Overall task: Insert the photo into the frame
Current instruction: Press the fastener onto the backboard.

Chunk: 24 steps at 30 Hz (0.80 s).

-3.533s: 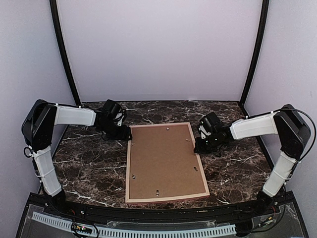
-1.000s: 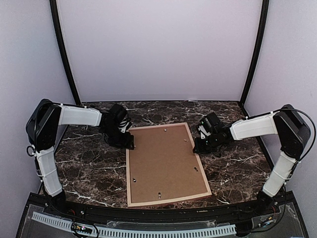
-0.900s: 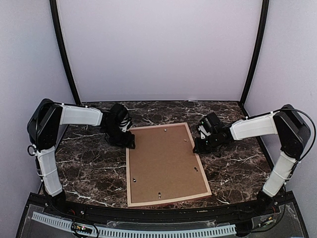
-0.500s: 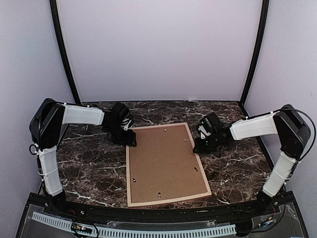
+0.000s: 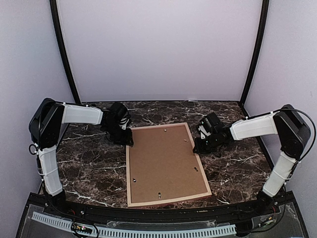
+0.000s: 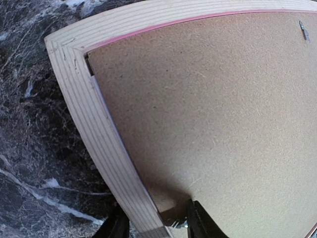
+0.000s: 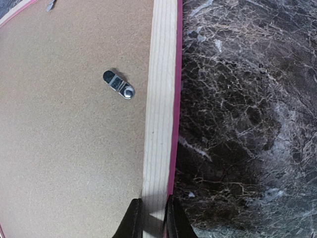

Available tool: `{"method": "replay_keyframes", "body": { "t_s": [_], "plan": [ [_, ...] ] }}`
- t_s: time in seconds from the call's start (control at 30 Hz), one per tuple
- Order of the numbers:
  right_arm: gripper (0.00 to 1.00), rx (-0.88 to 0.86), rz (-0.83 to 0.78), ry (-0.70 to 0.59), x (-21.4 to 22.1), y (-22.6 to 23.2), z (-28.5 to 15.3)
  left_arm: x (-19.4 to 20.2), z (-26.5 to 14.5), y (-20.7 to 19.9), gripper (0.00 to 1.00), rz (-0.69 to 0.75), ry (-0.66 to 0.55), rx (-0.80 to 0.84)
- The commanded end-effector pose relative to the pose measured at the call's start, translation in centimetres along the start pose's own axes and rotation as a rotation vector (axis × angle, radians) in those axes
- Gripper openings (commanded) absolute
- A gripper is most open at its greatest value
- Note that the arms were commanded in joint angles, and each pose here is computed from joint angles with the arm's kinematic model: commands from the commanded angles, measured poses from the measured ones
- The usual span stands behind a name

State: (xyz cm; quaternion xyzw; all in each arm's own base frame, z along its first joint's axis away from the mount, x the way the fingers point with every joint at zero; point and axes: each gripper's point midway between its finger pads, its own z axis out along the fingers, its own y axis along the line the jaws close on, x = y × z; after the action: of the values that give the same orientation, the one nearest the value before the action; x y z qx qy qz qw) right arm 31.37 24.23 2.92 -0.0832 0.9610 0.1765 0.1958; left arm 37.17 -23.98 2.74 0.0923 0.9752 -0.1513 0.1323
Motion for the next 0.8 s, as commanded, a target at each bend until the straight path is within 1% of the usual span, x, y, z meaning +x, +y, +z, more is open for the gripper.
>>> {"method": "replay_keyframes", "body": {
  "t_s": [0.0, 0.2, 0.5, 0.77],
  "plan": [
    [0.00, -0.019, 0.007, 0.096, 2.8, -0.3, 1.2, 2.6, 1.4, 0.2, 0.40, 0.007, 0.076, 0.001],
    [0.00, -0.019, 0.008, 0.100, 3.0, -0.3, 1.3, 3.3, 1.3, 0.0, 0.37, -0.002, 0.090, 0.024],
    [0.00, -0.020, 0.009, 0.101, 3.1, -0.3, 1.4, 4.4, 1.2, -0.1, 0.36, 0.001, 0.115, 0.044],
    [0.00, -0.022, 0.008, 0.097, 2.8, -0.2, 1.3, 3.8, 0.2, -0.6, 0.35, 0.004, 0.091, 0.057]
  ]
}}
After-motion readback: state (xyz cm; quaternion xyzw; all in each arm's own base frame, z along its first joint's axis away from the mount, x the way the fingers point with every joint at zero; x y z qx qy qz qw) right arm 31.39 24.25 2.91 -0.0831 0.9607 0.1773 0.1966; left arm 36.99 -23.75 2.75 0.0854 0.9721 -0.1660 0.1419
